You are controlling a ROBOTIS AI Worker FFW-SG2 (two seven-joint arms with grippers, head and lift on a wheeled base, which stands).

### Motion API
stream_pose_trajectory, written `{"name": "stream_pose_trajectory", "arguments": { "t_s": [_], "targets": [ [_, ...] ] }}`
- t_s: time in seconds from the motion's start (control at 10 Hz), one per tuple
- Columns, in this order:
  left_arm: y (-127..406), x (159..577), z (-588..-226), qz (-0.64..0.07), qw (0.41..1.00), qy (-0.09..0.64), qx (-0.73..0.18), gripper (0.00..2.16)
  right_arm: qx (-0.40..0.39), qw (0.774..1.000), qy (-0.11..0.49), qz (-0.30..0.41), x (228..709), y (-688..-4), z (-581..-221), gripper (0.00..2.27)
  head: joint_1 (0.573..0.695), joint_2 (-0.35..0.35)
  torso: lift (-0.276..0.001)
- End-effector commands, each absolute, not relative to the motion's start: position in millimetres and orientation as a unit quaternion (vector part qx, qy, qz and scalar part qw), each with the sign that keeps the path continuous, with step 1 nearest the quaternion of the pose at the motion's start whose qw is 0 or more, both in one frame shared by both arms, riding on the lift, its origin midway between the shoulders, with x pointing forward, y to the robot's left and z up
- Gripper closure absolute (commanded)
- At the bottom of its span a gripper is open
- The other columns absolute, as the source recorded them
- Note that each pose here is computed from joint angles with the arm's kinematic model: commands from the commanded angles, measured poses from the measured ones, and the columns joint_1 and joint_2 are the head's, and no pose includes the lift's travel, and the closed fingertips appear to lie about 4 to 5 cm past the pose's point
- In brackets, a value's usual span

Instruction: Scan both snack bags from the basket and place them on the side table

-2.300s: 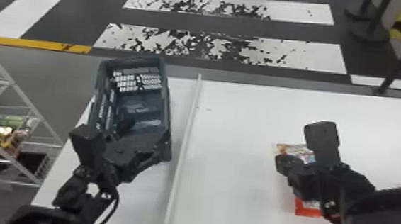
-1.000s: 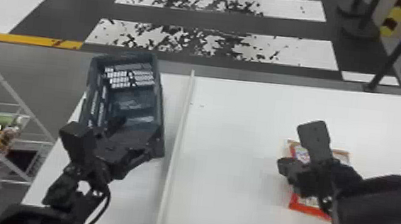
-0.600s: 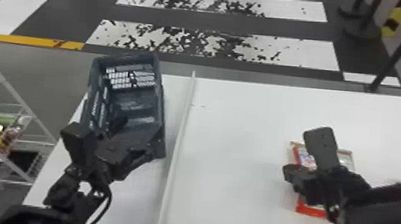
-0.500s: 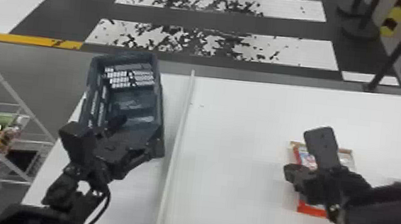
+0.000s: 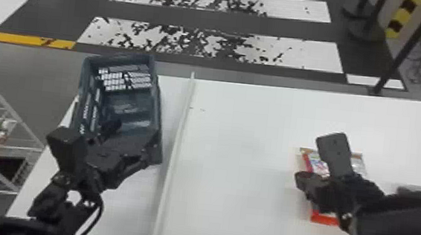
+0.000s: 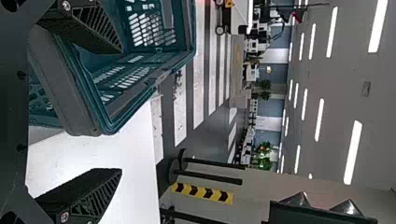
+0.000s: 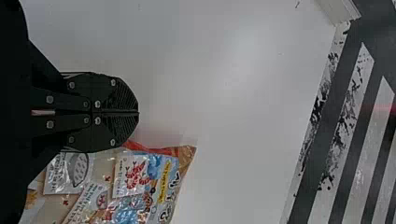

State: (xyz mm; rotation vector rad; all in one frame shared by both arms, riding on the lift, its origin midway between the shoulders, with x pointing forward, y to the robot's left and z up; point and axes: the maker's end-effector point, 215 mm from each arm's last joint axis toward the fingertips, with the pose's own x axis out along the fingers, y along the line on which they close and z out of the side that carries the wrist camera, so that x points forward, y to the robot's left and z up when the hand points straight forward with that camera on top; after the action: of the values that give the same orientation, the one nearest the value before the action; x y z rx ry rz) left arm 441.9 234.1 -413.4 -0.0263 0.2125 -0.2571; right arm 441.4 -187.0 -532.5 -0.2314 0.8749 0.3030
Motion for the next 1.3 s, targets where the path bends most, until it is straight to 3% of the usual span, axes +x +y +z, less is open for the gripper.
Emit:
{"name": "stream_pose_trajectory", "arguments": {
  "t_s": [0.0,0.1,0.2,0.3,0.4,0.5,0.7,0.9,1.2],
  "targets": [
    [234,441,-413,-0.129,0.986,0.106,-0.013,0.09,-0.110,0.890,0.420,0.142,443,-191,-531,2.26,0.695,0.061,-0.075],
    [234,441,-413,-0.129,0.986,0.106,-0.013,0.09,-0.102,0.889,0.421,0.145,440,-188,-527,2.26,0.695,0.059,-0.075],
    [235,440,-413,-0.128,0.986,0.106,-0.012,0.09,-0.068,0.894,0.410,0.165,438,-172,-509,2.12,0.695,0.056,-0.075],
    [233,440,-412,-0.129,0.986,0.106,-0.013,0.09,-0.017,0.905,0.383,0.182,445,-167,-476,1.36,0.695,0.066,-0.075],
    [233,439,-411,-0.130,0.986,0.106,-0.012,0.09,0.024,0.910,0.376,0.173,447,-183,-451,0.21,0.695,0.083,-0.075],
    [235,437,-413,-0.128,0.986,0.108,-0.012,0.09,0.033,0.919,0.365,0.146,452,-213,-431,0.00,0.695,0.081,-0.075],
    [238,436,-413,-0.127,0.986,0.108,-0.011,0.09,0.033,0.929,0.362,0.073,452,-296,-426,0.02,0.695,0.023,-0.075],
    [237,438,-412,-0.128,0.986,0.107,-0.011,0.09,0.040,0.925,0.379,0.007,433,-367,-442,0.02,0.695,-0.065,-0.075],
    [236,438,-412,-0.129,0.986,0.107,-0.012,0.09,0.050,0.921,0.386,-0.033,405,-430,-461,0.04,0.695,-0.195,-0.075]
  ]
}}
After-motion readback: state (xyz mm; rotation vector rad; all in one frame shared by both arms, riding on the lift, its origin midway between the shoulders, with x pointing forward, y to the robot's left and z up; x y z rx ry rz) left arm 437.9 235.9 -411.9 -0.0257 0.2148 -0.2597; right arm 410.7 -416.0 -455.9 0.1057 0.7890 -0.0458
